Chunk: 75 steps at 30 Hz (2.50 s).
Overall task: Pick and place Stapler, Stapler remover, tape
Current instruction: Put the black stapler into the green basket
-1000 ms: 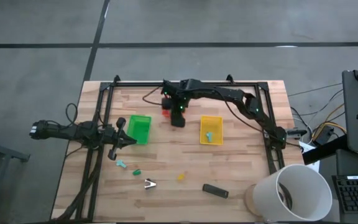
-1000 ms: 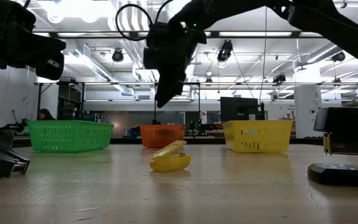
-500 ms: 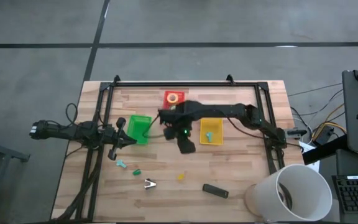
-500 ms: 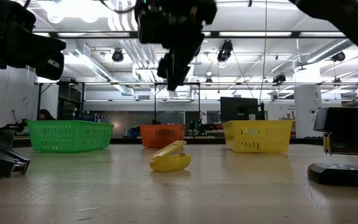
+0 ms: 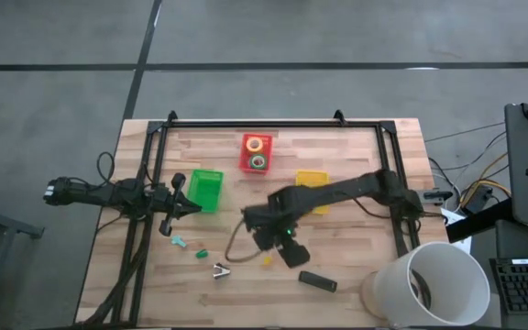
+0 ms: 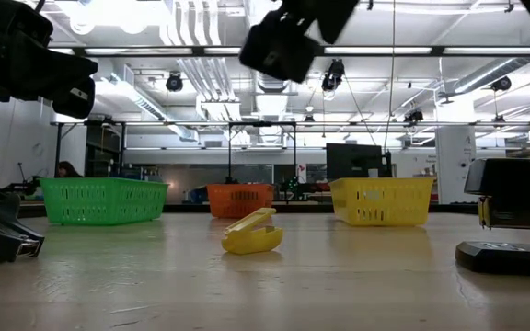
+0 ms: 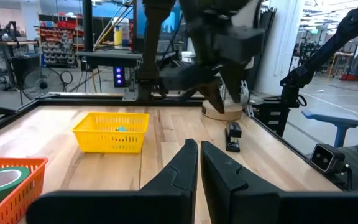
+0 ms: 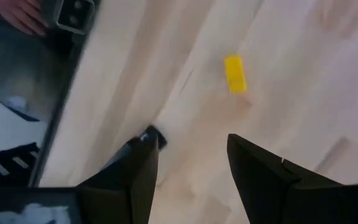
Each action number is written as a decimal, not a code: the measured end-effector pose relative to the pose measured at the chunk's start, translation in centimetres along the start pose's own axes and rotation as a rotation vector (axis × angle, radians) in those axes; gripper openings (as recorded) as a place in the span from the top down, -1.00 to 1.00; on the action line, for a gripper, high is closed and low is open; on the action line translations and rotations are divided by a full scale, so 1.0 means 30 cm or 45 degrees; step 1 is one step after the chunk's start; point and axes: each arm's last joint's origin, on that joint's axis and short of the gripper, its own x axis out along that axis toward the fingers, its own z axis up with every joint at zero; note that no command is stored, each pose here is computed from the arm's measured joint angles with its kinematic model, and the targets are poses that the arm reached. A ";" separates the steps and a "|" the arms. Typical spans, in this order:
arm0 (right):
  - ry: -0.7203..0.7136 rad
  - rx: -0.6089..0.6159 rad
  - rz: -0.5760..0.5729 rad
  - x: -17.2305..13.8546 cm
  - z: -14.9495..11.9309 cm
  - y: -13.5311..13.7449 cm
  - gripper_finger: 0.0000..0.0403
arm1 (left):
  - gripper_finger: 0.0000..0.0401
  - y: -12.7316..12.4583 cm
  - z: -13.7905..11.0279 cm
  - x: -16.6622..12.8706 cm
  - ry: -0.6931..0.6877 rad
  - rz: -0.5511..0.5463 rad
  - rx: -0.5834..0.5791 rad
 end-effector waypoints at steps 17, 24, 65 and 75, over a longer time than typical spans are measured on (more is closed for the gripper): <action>-0.186 0.334 -0.310 0.037 -0.288 0.201 0.07 | 0.88 0.000 0.000 0.000 -0.001 0.000 0.000; -0.200 0.514 -0.239 0.130 -0.403 0.277 0.07 | 0.88 0.000 0.000 0.000 0.000 0.000 0.000; 0.115 0.664 -0.325 0.414 -0.287 0.396 -0.17 | 0.88 0.000 -0.002 0.001 0.008 0.001 0.000; 0.122 0.621 -0.360 0.433 -0.302 0.381 0.29 | 0.88 0.000 -0.002 0.002 0.011 0.001 0.000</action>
